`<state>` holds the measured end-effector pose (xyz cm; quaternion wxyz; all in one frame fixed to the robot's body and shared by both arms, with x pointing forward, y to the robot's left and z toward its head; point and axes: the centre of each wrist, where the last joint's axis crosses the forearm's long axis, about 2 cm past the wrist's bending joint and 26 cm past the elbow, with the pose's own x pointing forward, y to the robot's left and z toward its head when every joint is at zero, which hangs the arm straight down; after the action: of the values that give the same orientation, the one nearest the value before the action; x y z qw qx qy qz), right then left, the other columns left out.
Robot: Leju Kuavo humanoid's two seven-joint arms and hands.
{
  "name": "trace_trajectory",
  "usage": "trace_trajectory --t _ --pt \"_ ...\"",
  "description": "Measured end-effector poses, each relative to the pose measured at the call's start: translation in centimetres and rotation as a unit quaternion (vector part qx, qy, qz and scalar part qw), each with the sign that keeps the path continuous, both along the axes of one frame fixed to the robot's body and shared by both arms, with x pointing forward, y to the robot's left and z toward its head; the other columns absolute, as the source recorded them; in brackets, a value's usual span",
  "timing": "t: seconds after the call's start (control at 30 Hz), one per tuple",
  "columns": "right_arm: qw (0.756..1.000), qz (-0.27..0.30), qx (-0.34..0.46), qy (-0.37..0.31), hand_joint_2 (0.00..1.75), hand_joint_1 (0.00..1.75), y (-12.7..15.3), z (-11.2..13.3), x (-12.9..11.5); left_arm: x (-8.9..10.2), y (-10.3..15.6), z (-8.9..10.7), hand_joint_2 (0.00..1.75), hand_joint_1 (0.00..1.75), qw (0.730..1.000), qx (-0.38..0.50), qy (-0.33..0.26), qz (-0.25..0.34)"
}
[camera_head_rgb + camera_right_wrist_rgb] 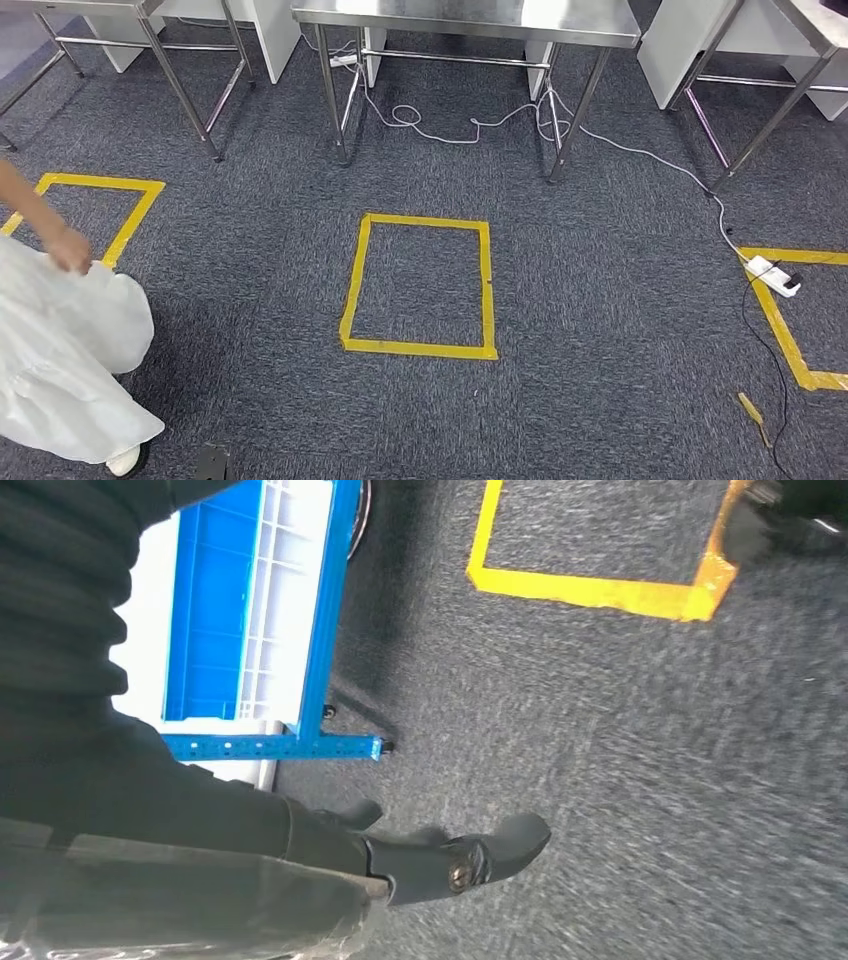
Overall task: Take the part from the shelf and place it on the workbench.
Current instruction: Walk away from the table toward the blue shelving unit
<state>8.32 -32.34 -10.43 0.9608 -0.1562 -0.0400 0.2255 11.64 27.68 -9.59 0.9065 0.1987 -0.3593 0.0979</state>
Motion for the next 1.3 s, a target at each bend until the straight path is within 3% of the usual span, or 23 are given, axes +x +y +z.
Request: trace_trajectory --t 1.3 --pt "1.000 -0.005 0.008 0.018 1.75 0.00 0.02 -0.02 -0.04 -0.66 -0.34 -0.16 0.00 0.00 1.000 -0.004 0.014 -0.007"
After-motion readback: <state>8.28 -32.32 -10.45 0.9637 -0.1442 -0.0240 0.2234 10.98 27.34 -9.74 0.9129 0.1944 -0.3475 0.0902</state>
